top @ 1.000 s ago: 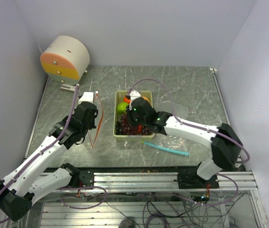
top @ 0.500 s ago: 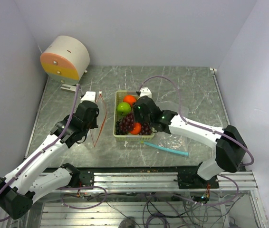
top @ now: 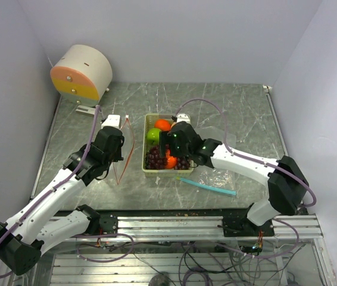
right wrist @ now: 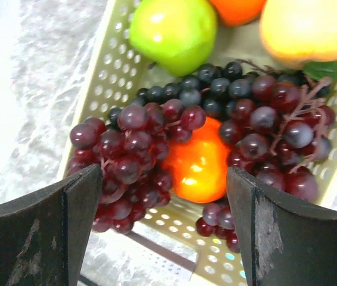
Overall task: Place the food in the zip-top bag and seal the zipper
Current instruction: Pick up the fake fruit from the bin.
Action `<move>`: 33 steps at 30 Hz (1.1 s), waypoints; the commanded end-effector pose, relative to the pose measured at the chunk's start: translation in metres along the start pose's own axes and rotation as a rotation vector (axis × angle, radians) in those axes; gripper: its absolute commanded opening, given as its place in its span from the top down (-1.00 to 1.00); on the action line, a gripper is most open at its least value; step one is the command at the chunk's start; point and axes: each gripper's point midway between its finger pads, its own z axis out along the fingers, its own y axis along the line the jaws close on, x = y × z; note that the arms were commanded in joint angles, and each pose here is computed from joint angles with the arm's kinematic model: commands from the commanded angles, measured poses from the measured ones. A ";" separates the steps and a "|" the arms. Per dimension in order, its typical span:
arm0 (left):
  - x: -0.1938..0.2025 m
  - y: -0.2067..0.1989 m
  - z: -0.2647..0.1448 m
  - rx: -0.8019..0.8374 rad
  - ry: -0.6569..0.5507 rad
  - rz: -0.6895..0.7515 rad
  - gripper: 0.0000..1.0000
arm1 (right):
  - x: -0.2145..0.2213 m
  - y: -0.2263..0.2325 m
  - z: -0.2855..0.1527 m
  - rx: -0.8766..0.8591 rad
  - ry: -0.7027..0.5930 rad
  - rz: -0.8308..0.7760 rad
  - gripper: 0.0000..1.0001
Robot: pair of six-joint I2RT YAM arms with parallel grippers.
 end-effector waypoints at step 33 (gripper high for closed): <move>-0.006 -0.006 0.003 0.025 -0.022 -0.016 0.86 | 0.018 0.040 0.038 -0.086 -0.054 -0.050 0.46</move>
